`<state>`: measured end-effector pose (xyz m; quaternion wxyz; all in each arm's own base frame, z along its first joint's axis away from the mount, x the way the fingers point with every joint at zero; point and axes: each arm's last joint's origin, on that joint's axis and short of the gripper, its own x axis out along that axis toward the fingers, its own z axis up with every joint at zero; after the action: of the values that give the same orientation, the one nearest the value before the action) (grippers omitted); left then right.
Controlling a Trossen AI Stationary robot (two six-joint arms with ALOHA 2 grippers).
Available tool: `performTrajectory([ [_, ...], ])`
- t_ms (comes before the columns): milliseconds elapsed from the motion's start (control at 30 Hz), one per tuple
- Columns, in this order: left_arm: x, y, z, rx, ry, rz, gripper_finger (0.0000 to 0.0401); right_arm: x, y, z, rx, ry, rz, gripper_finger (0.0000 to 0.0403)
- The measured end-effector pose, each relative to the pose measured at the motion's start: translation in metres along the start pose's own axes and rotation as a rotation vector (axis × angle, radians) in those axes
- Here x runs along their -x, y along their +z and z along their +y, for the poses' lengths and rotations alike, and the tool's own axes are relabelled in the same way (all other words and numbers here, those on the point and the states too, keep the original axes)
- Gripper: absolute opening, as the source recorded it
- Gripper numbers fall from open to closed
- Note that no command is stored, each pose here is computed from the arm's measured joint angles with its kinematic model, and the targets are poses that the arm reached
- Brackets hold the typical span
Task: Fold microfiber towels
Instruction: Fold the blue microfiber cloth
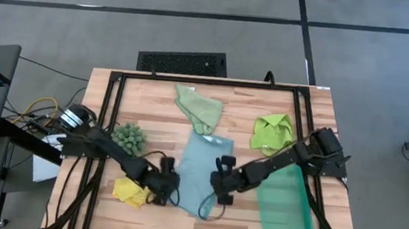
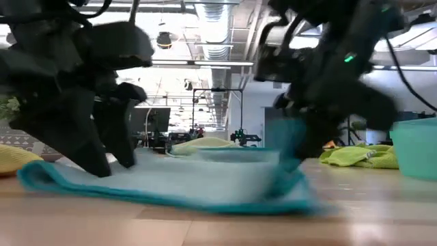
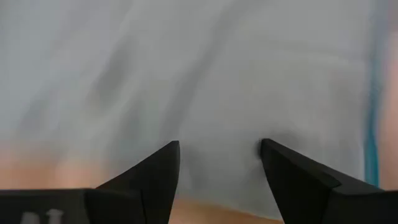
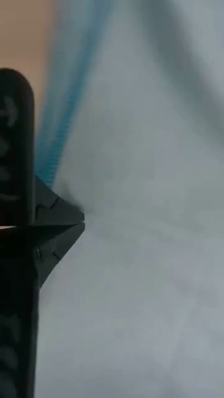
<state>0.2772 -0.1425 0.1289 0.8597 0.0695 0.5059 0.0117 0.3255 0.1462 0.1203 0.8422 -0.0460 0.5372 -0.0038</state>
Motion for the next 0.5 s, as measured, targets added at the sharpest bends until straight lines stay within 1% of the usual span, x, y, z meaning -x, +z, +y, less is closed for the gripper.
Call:
performTrajectory([
  [67, 0.01, -0.002, 0.011, -0.002, 0.054, 0.026, 0.0219, 0.003, -0.002, 0.014, -0.029, 0.047, -0.015, 0.002],
  [133, 0.022, 0.002, 0.02, 0.027, 0.092, 0.004, 0.0219, 0.007, -0.003, 0.026, -0.023, 0.065, -0.022, 0.0027],
  [267, 0.035, 0.009, 0.025, 0.091, 0.087, -0.059, 0.0219, 0.016, 0.003, 0.042, 0.029, 0.064, -0.059, 0.0026],
  [367, 0.039, 0.015, 0.016, 0.108, 0.042, -0.138, 0.0219, 0.024, 0.014, 0.049, 0.068, 0.085, -0.114, 0.0017],
  [500, 0.037, 0.013, -0.004, 0.104, -0.014, -0.183, 0.0219, 0.024, 0.022, 0.04, 0.1, 0.055, -0.125, 0.0013],
])
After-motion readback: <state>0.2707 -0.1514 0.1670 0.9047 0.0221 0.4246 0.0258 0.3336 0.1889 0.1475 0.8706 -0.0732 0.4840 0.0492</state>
